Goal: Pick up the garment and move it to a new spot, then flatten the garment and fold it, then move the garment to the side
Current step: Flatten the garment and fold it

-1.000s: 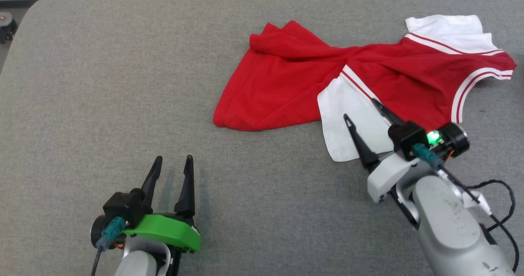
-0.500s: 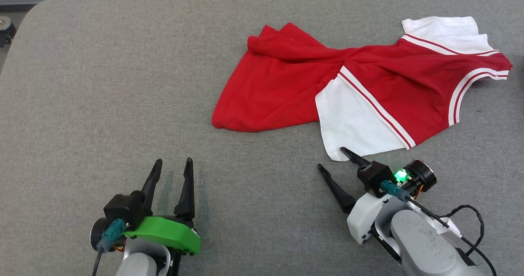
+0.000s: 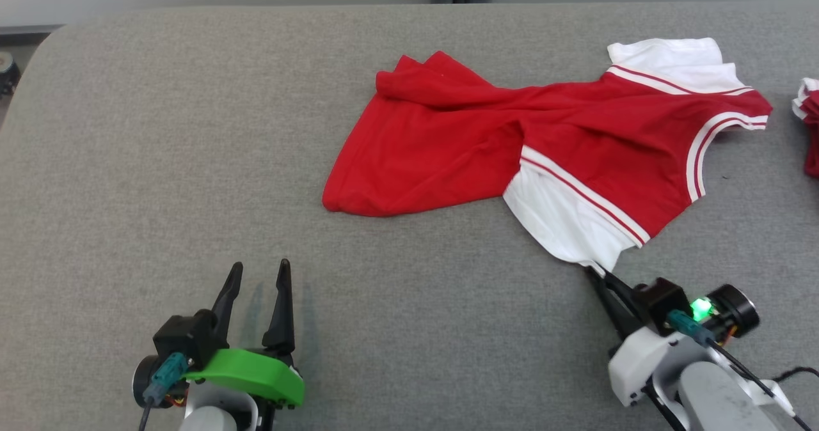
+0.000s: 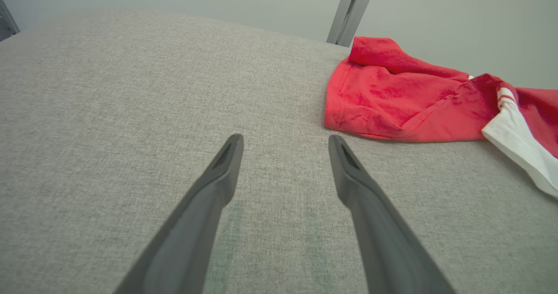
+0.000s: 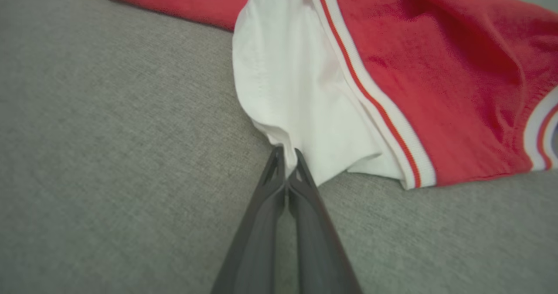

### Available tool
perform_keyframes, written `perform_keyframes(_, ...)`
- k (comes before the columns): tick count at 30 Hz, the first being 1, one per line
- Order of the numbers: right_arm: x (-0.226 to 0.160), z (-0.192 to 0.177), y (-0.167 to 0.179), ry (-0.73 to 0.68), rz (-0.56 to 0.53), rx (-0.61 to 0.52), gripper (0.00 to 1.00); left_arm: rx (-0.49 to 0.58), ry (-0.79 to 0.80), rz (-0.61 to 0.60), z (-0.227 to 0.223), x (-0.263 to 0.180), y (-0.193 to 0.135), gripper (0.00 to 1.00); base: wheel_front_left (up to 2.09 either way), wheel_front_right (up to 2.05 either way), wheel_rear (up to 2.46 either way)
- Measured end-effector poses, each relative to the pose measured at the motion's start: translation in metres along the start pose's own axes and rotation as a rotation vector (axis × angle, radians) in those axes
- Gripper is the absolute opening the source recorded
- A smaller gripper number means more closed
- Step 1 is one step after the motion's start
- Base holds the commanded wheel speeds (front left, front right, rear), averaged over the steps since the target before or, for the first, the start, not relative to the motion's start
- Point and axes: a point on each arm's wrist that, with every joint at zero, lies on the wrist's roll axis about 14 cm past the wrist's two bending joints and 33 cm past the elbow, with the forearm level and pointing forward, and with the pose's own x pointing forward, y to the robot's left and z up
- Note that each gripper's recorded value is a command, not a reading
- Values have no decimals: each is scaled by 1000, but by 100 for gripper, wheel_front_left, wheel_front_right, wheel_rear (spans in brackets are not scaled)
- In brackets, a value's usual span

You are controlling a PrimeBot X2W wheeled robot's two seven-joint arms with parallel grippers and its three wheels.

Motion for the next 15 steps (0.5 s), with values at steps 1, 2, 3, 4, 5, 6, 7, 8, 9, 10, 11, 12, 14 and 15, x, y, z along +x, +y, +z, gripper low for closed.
perform_keyframes(1,-10,-4,-9,6,-27,-2,0,0,0,-5,0,0,-2,100,0,0,0)
perform_keyframes(2,-18,-6,-18,10,-55,-3,0,0,-2,-11,1,1,-4,100,0,0,0)
perform_keyframes(3,-27,-9,-29,15,-87,-6,0,0,-5,-18,2,2,-6,100,0,0,0)
perform_keyframes(4,-37,-10,-39,17,-118,-9,0,0,-7,-28,2,3,-9,100,0,0,0)
perform_keyframes(5,-44,-11,-46,17,-144,-9,0,0,-8,-36,3,4,-12,100,0,0,0)
perform_keyframes(6,-52,-12,-54,16,-172,-8,0,0,-8,-45,3,6,-15,100,0,0,0)
perform_keyframes(7,-59,-11,-60,14,-197,-7,0,0,-7,-54,2,7,-18,100,0,0,0)
perform_keyframes(8,-64,-11,-64,10,-215,-6,0,-1,-6,-61,2,8,-20,100,0,0,0)
perform_keyframes(9,-69,-10,-69,7,-235,-5,0,-1,-4,-68,1,10,-23,100,0,0,0)
perform_keyframes(10,-75,-10,-75,6,-258,-3,0,-1,-1,-75,0,12,-25,100,0,0,0)
perform_keyframes(11,-80,-10,-81,5,-279,-4,0,-1,2,-83,0,14,-27,100,0,0,0)
perform_keyframes(12,-83,-10,-86,3,-298,-4,0,-1,3,-89,-1,16,-29,100,0,0,0)
perform_keyframes(14,-90,-9,-94,1,-331,-5,0,6,10,-107,-3,22,-35,100,0,0,0)
perform_keyframes(15,-92,-8,-96,-3,-339,-4,2,8,11,-111,-3,25,-36,100,0,0,0)
